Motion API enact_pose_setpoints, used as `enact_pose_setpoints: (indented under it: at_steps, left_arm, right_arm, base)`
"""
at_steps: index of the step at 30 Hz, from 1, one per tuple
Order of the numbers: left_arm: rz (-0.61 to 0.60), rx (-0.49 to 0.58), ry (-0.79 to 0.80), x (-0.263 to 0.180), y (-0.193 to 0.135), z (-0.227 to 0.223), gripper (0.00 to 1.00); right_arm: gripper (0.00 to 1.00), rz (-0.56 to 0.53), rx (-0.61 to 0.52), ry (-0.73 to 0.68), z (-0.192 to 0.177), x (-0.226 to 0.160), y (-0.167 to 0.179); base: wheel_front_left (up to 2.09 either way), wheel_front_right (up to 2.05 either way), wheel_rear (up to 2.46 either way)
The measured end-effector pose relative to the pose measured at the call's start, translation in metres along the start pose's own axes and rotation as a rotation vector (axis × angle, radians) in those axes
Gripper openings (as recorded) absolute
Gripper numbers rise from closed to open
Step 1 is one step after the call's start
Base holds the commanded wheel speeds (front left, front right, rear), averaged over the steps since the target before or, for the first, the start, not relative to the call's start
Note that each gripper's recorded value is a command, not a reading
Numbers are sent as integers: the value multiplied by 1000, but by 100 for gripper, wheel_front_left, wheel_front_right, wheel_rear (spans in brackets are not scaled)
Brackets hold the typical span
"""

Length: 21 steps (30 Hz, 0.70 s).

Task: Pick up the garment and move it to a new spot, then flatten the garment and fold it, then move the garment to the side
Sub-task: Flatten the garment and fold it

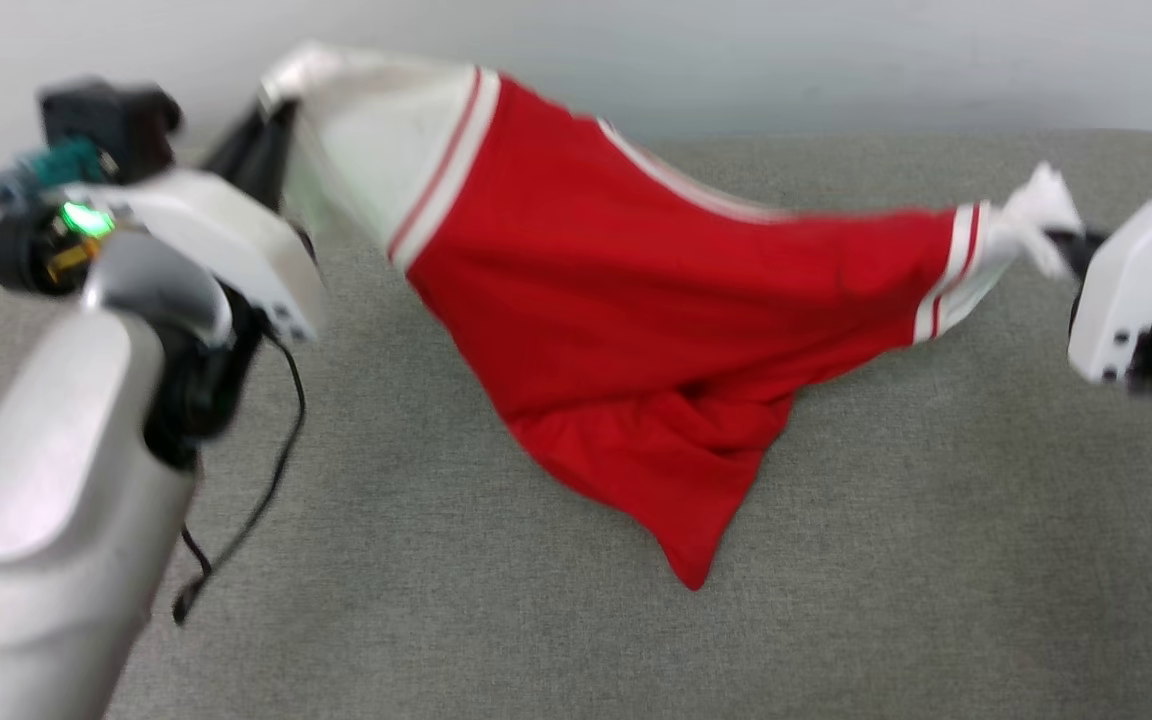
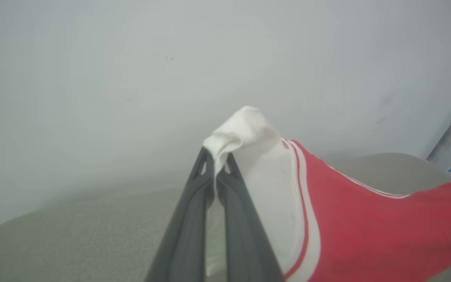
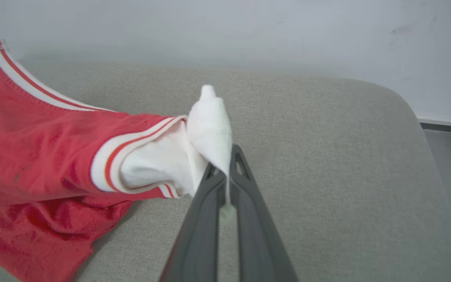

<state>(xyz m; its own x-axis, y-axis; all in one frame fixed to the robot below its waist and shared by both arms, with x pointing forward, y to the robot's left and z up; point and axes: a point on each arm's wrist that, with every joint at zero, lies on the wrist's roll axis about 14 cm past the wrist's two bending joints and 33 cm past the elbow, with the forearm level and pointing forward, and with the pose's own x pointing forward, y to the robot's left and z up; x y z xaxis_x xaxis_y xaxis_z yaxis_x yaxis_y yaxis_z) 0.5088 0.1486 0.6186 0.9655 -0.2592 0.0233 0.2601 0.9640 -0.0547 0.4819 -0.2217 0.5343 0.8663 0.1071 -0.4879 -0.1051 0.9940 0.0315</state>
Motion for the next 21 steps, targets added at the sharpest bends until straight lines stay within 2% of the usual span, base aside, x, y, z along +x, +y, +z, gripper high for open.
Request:
enact_pose_setpoints:
  at_steps: [7, 21]
  left_arm:
    - [35, -17, -129, 48, 18, 48, 0]
    - [81, 86, -400, 139, 54, 129, 0]
  right_arm:
    - [0, -20, -29, -156, 73, 16, -4]
    - [0, -53, -115, -604, 235, 47, 1]
  base:
    - [0, 0, 0]
    - [0, 0, 0]
